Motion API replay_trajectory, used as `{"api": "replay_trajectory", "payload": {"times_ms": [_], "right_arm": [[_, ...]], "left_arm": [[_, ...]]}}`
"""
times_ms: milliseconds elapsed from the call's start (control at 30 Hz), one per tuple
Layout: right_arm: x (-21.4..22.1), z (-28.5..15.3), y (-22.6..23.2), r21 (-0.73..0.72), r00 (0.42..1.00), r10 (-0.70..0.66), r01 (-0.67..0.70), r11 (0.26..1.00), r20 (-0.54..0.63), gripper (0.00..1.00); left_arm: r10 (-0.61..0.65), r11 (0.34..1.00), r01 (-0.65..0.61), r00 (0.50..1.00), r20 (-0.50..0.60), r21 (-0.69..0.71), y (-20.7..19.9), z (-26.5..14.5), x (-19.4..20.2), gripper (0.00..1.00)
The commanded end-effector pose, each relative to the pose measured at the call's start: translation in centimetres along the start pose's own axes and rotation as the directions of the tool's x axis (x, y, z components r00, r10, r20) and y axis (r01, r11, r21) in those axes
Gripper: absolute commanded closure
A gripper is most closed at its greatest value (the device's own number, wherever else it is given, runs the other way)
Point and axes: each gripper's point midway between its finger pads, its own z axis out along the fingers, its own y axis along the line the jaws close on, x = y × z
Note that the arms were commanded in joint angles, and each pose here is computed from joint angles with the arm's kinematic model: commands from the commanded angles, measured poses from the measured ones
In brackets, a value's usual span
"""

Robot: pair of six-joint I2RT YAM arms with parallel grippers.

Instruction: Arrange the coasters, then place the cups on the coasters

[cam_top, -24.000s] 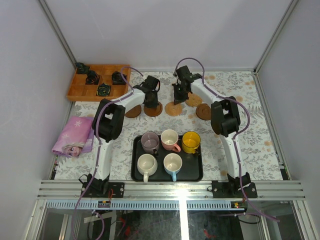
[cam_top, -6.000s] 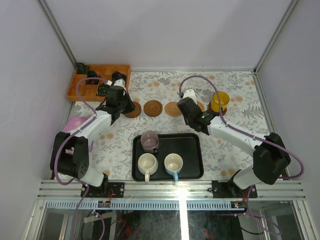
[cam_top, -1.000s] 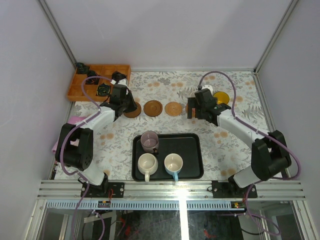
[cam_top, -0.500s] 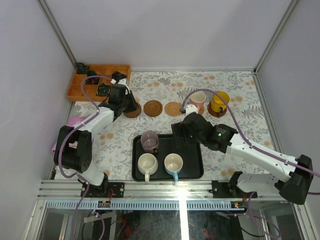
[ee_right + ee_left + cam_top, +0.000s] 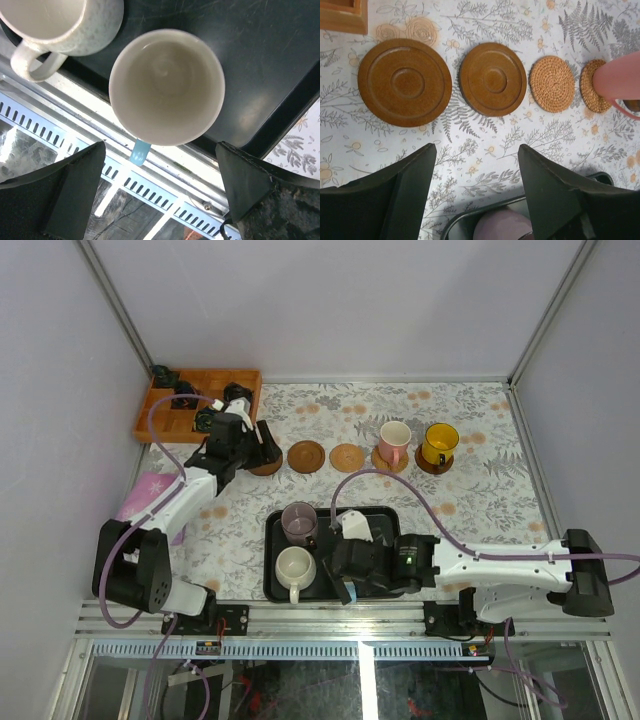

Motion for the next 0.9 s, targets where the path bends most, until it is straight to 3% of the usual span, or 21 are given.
{"api": "replay_trajectory", "payload": {"times_ms": [0, 167, 433, 733, 867], "right_arm": [[0.3, -0.4, 0.2, 0.054, 0.997, 0.073, -0.075, 0.996, 0.032, 0.00], [0.9, -0.1, 0.4, 0.066, 0.995, 0.095, -0.097, 0.993, 0.028, 0.00], [0.9, 0.9, -1.8, 0.197, 0.995, 0.076, -0.086, 0.977, 0.057, 0.01], [1.3, 2.7, -2.0, 0.162, 0.991, 0.125, -0.131, 0.978, 0.047, 0.39], [1.3, 3.4, -2.3, 0.154, 0.993, 0.115, -0.116, 0.981, 0.018, 0.51]], "left_arm": [[0.000, 1.000, 0.000, 1.000, -0.008, 0.002, 0.4, -0.9, 0.9, 0.32], [-0.002, 1.000, 0.002, 1.000, 0.006, 0.017, 0.0, -1.3, 0.6, 0.30], [-0.001, 1.000, 0.000, 1.000, 0.018, 0.029, -0.4, -1.9, 0.2, 0.28], [-0.012, 0.999, 0.011, 1.000, 0.017, 0.031, -0.4, -2.1, 0.5, 0.27], [-0.011, 0.999, 0.010, 1.000, 0.018, 0.031, -0.3, -2.2, 0.5, 0.27]]}}
